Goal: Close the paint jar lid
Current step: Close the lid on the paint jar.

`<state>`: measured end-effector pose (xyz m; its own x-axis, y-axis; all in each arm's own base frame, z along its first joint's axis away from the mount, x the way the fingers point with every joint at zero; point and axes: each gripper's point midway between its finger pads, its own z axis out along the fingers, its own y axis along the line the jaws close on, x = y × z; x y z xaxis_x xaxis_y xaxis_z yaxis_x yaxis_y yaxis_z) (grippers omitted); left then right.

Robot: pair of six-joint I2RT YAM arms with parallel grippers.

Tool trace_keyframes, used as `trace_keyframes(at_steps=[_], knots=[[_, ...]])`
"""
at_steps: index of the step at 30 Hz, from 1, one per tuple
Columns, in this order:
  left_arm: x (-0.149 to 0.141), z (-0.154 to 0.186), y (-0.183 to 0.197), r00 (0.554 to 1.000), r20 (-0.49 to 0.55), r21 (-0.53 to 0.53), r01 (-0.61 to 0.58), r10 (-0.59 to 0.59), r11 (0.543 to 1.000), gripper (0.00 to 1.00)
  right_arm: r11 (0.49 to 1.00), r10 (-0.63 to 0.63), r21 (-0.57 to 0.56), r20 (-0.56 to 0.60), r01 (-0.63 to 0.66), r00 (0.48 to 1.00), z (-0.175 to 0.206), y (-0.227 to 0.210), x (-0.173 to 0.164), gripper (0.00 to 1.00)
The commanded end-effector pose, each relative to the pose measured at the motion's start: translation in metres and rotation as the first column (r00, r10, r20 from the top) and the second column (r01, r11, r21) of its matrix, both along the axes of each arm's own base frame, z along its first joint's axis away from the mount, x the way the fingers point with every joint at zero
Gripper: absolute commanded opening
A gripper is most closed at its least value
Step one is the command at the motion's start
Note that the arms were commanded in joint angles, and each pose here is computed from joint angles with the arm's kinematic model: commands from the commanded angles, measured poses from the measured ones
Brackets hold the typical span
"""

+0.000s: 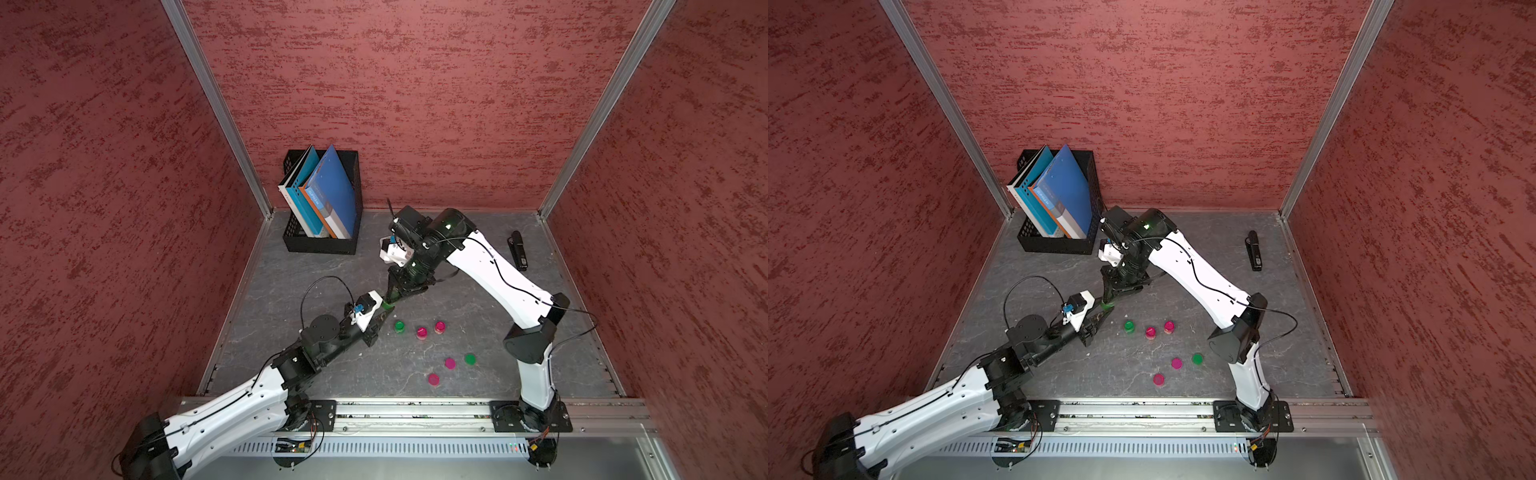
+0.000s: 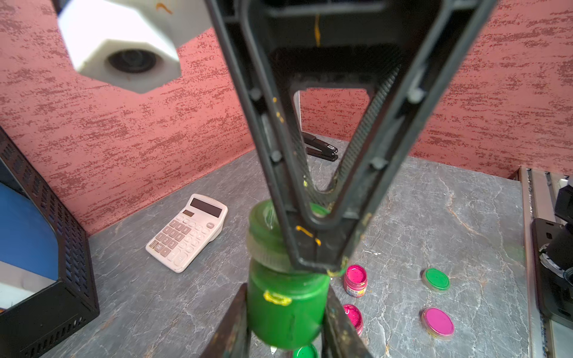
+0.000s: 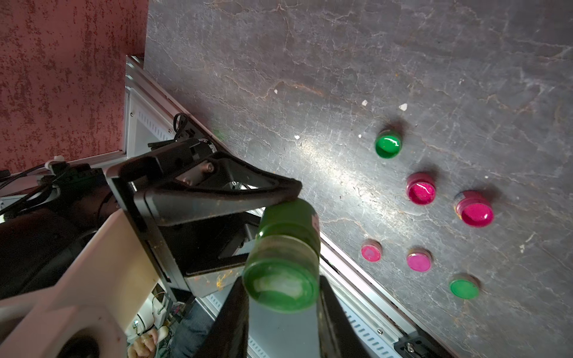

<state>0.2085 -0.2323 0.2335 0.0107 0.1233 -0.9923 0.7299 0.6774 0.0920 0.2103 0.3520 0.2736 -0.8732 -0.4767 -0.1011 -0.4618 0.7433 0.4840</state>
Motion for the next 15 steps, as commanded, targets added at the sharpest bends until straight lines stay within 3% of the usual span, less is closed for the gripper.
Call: trace_keyframes(at_steps=[1, 15], knots=[[0.001, 0.041, 0.004, 0.995, 0.098, -0.121, -0.019, 0.03, 0.993, 0.28, 0.994, -0.007, -0.111, -0.099, -0.004, 0.995, -0.002, -0.03, -0.027, 0.27], [0.005, 0.059, 0.005, 0.989, 0.135, -0.192, -0.032, 0.059, 0.981, 0.28, 0.998, -0.004, -0.065, -0.112, -0.003, 0.994, -0.001, -0.023, -0.029, 0.27]])
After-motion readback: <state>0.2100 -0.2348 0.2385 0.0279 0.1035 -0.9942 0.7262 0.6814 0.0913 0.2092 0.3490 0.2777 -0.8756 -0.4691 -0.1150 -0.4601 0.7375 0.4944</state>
